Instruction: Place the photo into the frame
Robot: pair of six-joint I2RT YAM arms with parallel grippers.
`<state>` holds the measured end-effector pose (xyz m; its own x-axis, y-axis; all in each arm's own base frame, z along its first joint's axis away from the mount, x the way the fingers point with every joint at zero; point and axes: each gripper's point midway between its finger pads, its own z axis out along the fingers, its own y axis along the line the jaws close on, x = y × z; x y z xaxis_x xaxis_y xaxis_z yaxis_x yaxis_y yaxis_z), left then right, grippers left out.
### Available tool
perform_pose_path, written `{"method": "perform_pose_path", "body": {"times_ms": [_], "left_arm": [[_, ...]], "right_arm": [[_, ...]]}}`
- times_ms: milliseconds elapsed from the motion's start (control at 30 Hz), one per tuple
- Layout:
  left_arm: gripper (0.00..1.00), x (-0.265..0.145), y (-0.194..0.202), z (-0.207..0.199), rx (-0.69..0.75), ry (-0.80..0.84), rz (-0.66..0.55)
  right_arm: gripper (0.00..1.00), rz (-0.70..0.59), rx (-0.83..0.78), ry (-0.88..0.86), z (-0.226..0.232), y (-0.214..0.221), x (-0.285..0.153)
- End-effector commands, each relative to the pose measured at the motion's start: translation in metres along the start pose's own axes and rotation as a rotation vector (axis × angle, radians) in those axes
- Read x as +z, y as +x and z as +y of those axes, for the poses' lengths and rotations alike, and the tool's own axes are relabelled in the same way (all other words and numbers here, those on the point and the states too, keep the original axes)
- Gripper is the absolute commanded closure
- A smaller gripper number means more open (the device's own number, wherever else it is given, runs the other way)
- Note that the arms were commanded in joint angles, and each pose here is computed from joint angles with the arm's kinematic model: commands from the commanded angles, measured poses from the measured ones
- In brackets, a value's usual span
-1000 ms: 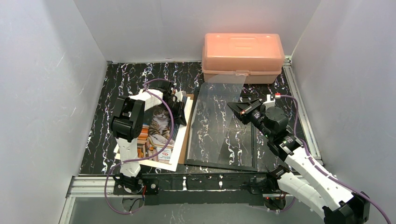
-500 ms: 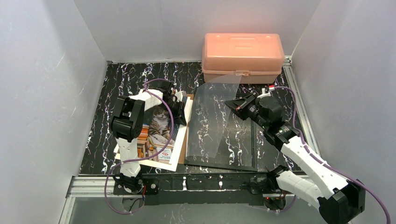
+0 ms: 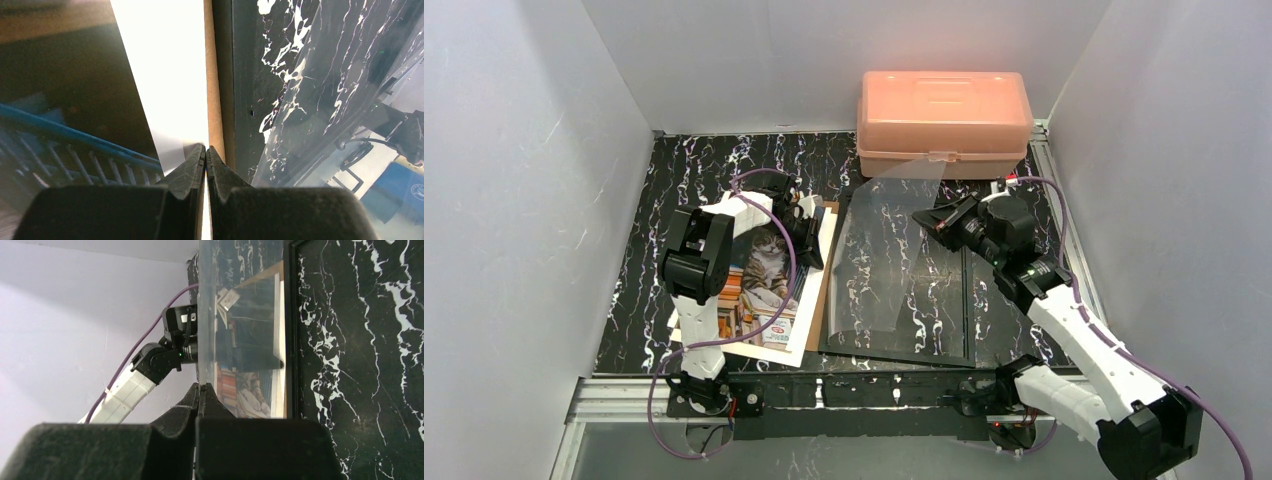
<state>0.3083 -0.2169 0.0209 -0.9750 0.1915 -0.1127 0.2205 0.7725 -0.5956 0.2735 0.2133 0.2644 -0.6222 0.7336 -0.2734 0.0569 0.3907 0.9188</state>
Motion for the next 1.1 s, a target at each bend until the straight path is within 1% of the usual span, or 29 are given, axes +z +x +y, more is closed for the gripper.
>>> {"method": "perform_pose_path", "body": {"times_ms": [0, 233, 367, 567, 667, 1067], "left_arm": [[0.98, -0.005, 0.012, 0.003, 0.002, -0.029, 0.021], [0.98, -0.005, 0.012, 0.003, 0.003, -0.030, 0.018], [0.99, -0.006, 0.011, 0.002, 0.001, -0.026, 0.017], [0.99, -0.006, 0.011, 0.002, 0.002, -0.027, 0.018], [0.99, -0.007, 0.011, 0.001, 0.001, -0.025, 0.020], [0.99, -0.008, 0.012, 0.000, 0.003, -0.020, 0.019]], "right_arm": [[0.99, -0.004, -0.021, -0.055, 0.021, -0.018, -0.002], [0.99, 0.041, -0.019, -0.068, 0.020, -0.028, 0.004], [0.99, 0.081, -0.033, -0.074, 0.018, -0.026, 0.008], [0.99, 0.137, -0.123, -0.123, 0.029, -0.025, 0.009], [0.99, 0.139, -0.151, -0.115, 0.030, -0.028, 0.009], [0.99, 0.164, -0.178, -0.116, 0.022, -0.030, 0.014]]}}
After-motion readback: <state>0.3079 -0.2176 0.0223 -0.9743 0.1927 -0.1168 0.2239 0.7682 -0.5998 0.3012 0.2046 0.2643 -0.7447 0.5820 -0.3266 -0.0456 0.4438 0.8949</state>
